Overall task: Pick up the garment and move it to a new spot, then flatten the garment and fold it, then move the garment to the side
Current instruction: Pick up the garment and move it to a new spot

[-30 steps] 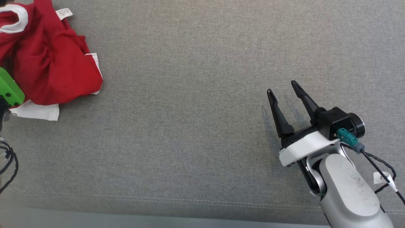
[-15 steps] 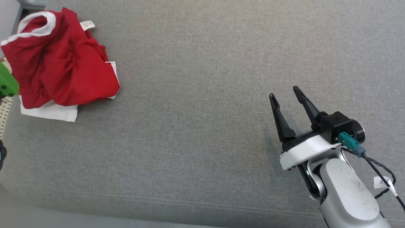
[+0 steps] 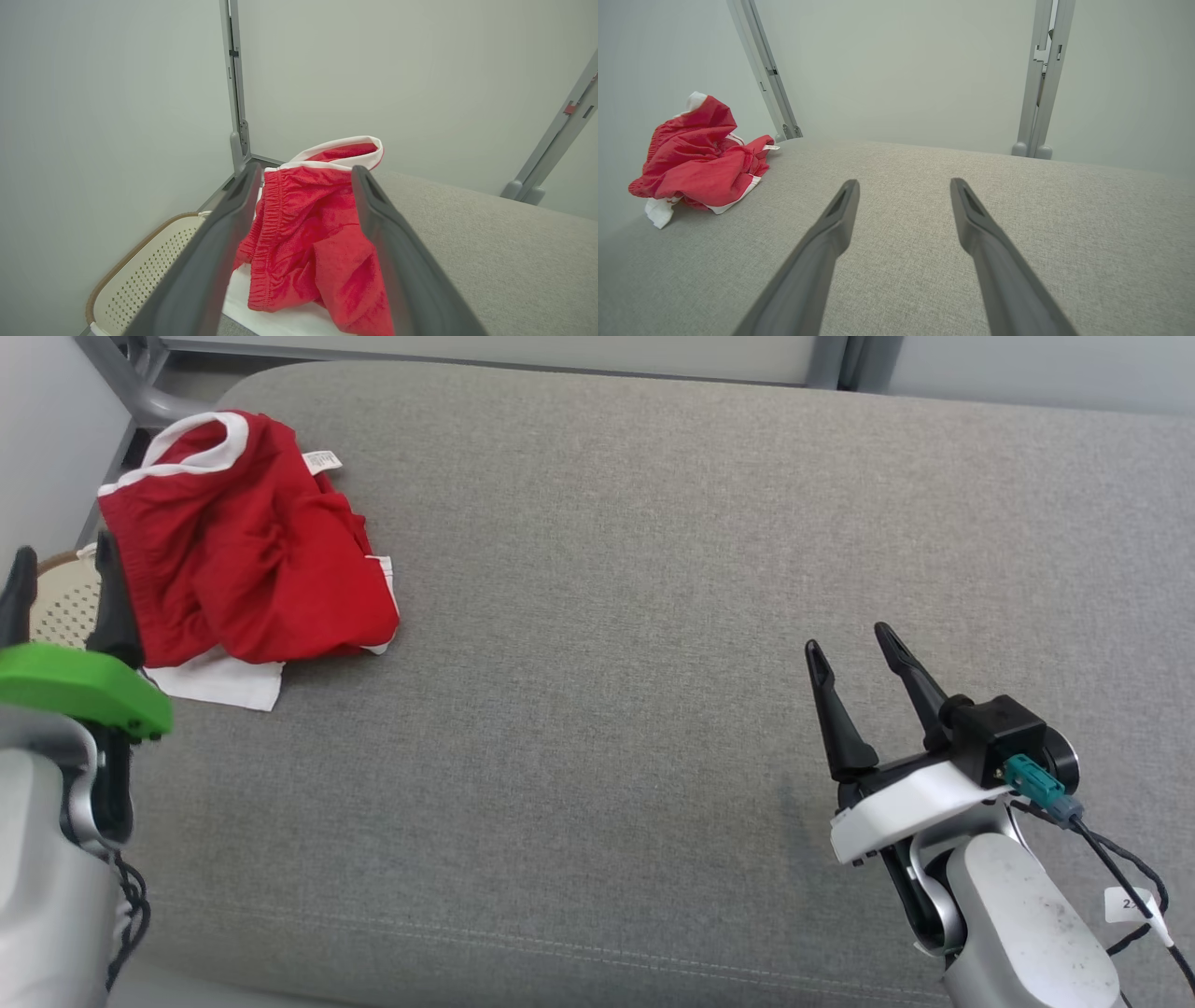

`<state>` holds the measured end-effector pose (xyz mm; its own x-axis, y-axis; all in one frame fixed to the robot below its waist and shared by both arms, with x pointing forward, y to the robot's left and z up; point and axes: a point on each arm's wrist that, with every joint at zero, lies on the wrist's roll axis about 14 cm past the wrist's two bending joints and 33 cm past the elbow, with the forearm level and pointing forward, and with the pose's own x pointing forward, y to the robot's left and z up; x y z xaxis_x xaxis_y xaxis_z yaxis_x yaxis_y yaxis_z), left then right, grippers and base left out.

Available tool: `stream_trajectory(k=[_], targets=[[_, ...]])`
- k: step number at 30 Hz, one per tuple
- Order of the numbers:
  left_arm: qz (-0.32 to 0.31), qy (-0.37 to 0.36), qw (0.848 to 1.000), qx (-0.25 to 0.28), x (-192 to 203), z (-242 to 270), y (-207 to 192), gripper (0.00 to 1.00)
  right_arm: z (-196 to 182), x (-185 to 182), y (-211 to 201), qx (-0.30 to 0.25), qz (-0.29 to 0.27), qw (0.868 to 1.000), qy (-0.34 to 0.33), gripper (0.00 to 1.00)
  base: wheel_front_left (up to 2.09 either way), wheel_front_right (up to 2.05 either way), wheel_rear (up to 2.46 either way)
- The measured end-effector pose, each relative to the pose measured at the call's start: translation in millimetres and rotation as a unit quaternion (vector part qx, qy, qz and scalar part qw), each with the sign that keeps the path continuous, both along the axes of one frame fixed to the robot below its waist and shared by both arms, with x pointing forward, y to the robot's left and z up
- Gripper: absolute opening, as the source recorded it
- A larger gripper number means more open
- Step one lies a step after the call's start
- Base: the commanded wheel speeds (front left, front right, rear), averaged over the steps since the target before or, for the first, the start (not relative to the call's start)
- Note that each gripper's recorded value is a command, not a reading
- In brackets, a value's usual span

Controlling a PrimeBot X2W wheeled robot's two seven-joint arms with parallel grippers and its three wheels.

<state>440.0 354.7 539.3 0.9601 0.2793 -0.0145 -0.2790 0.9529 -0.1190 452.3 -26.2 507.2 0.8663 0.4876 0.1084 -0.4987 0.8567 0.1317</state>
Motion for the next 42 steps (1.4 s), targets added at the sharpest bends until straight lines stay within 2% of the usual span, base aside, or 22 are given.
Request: stream_trajectory(k=[8,22,28,42], targets=[[0.022,-0.029,0.999,-0.021,-63.9,-12.0,-13.2,1.0,15.7,-12.7,12.8,0.002,0.017,1.0,-0.017,1.0,0.0,0.0,0.0],[0.05,-0.044,0.998,0.003,-142.6,-9.5,-33.1,1.0,26.8,-36.4,21.3,0.004,0.028,0.999,-0.025,1.0,0.0,0.0,0.0],[0.054,-0.044,0.998,0.002,-157.1,-9.2,-38.7,1.0,28.8,-42.3,22.4,0.009,0.027,0.999,-0.024,1.0,0.0,0.0,0.0],[0.056,-0.039,0.998,0.0,-160.1,-10.2,-38.1,1.0,28.1,-42.4,23.6,0.012,0.026,0.999,-0.023,1.0,0.0,0.0,0.0]])
